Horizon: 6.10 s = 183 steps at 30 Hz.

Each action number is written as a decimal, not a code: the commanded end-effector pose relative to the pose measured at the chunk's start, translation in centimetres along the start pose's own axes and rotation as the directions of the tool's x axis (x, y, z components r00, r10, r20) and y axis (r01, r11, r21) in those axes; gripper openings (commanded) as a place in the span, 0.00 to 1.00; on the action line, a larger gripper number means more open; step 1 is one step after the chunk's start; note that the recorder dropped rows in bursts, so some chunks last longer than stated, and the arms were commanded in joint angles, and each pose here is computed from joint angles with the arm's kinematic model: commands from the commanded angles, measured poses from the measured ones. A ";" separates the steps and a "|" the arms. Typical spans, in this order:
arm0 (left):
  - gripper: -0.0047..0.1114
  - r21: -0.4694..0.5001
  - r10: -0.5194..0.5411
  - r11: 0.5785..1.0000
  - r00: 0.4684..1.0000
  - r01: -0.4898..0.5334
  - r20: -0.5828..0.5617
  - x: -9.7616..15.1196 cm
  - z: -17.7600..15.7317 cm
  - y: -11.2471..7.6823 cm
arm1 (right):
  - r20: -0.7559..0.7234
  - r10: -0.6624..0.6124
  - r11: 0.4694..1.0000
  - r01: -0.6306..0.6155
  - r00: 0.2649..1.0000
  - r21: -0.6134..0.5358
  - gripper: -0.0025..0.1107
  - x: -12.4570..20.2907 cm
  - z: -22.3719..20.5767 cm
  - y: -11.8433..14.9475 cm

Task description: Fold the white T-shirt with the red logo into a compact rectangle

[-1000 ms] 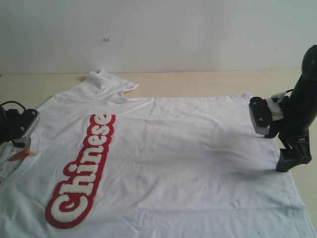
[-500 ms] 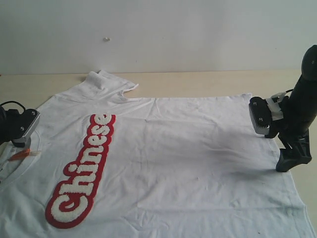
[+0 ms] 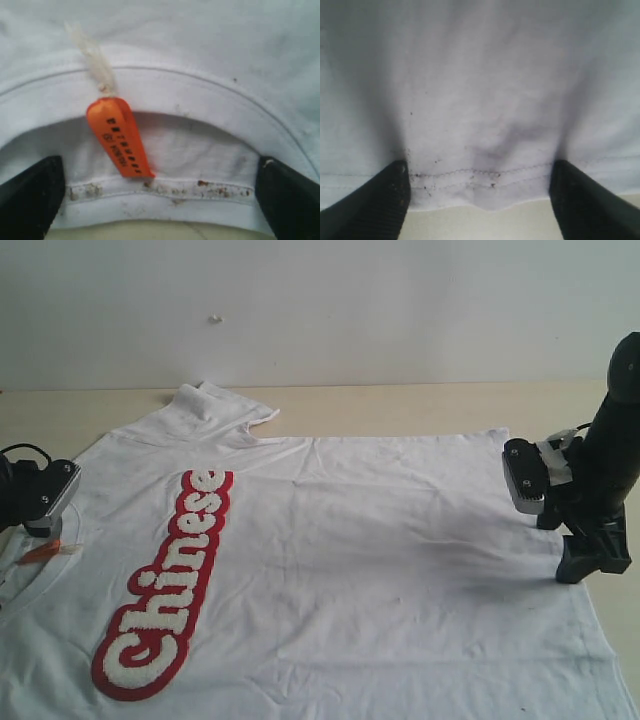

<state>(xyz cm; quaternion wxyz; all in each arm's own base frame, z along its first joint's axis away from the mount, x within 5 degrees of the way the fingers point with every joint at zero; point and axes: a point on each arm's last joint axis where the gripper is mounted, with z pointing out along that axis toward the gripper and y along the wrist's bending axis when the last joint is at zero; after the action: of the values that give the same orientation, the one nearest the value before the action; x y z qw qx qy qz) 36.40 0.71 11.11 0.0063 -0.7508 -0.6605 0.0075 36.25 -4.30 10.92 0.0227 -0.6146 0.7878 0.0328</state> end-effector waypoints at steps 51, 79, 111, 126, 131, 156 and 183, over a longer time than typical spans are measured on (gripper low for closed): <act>0.95 0.025 0.004 1.000 1.000 -0.003 -0.009 0.3 0.5 -0.2 | -0.021 0.005 1.000 -0.004 1.000 0.019 0.02 0.4 1.4 -0.2; 0.04 0.096 0.011 0.995 1.000 -0.012 0.002 0.2 0.5 -0.9 | -0.021 0.005 1.000 -0.004 1.000 0.019 0.02 0.4 1.4 -0.2; 0.04 0.090 0.008 0.996 1.000 -0.008 0.002 0.3 0.8 -1.0 | -0.021 0.005 1.000 -0.004 1.000 0.019 0.02 0.4 1.4 -0.2; 0.04 -0.062 -0.024 0.998 0.999 0.022 -0.024 0.5 -1.6 0.4 | 0.029 0.107 0.983 -0.110 0.994 0.147 0.02 -0.2 -1.8 -1.2; 0.04 -0.165 -0.053 0.985 0.998 0.046 -0.033 0.6 -5.1 0.7 | 0.092 0.151 0.957 -0.169 0.984 0.238 0.02 -0.7 -5.9 -1.1; 0.04 -0.584 -0.169 0.800 0.986 0.135 -0.004 -0.5 -21.5 -5.6 | 0.396 0.070 0.730 -0.317 0.915 0.605 0.02 -2.5 -24.1 6.5; 0.04 -0.756 -0.405 0.369 0.826 0.541 0.393 -1.9 -31.8 -16.1 | 0.661 0.098 0.618 -0.566 0.744 0.546 0.02 -2.8 -31.8 16.4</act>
<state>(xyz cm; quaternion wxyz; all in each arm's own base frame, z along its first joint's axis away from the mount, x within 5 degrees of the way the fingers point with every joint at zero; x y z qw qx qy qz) 21.85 0.52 42.06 -0.3782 -0.4659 -0.7619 -0.2439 22.02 -0.48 42.09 0.4551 -0.3668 0.8050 -0.1016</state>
